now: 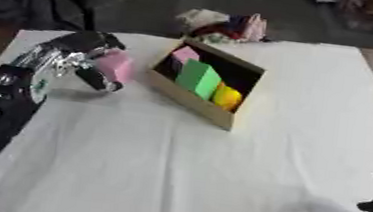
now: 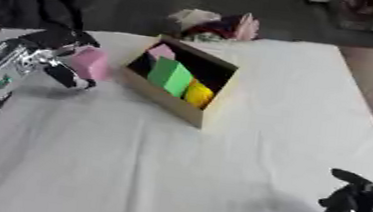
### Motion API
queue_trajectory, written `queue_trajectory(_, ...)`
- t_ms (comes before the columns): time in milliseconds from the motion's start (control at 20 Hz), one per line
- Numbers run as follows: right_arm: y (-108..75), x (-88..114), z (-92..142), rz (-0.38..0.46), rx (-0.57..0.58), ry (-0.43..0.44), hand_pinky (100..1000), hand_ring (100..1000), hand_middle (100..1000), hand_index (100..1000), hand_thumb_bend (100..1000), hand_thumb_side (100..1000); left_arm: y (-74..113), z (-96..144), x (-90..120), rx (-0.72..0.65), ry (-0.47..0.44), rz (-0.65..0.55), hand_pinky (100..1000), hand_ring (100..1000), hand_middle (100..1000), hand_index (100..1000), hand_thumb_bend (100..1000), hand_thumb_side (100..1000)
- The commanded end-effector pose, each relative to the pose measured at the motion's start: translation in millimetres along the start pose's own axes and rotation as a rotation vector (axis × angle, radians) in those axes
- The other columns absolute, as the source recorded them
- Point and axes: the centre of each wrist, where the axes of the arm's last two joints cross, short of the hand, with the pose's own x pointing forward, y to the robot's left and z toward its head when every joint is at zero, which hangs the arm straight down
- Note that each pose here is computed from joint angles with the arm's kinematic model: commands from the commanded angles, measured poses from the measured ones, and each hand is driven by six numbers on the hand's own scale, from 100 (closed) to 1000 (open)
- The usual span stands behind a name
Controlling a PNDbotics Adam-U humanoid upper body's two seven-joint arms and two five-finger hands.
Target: Pick up objects on the table and place them in the box.
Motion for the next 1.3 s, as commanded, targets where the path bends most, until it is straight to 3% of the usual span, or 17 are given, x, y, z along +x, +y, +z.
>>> queue_trajectory(50,-3.3,7,-4,0.019,0.003,-0.027,689,455,489,840,100,456,17.5,3,-14,0.078,0.055,-0.021,865,885,912,942,416,376)
queue_trajectory(200,-3.6,9,-6,0.021,0.003,-0.035,689,454,488,840,100,460,16.3,1,-13,0.114,0.071,-0.004,855,876,907,940,366,358)
queue_trajectory(400,-3.5,10,-8,0.023,0.006,-0.041,689,454,487,840,100,463,12.0,-1,-13,0.121,0.077,0.051,846,862,902,941,279,417)
queue_trajectory(600,-3.4,10,-9,0.023,0.006,-0.041,689,454,486,840,100,465,4.8,-3,-11,0.036,0.063,0.080,787,773,836,903,258,454)
queue_trajectory(700,-3.4,10,-9,0.022,0.006,-0.041,689,453,486,840,100,465,3.9,-3,-10,0.001,0.057,0.085,728,680,762,854,265,318)
queue_trajectory(750,-3.4,10,-9,0.022,0.006,-0.040,689,453,486,840,100,463,5.2,-3,-9,-0.003,0.056,0.086,686,608,706,823,231,313)
queue_trajectory(950,-3.5,9,-8,0.022,0.004,-0.037,689,453,486,840,100,462,17.9,-1,-8,0.065,0.052,0.093,645,518,588,757,115,281)
queue_trajectory(1150,-3.6,9,-8,0.024,0.005,-0.035,689,453,486,840,100,462,22.2,0,-6,0.102,0.054,0.103,645,518,588,757,115,281)
queue_trajectory(1300,-4.8,7,-5,0.027,-0.001,-0.024,690,453,486,841,100,456,49.8,3,-4,0.208,0.003,0.102,629,487,541,732,100,247)
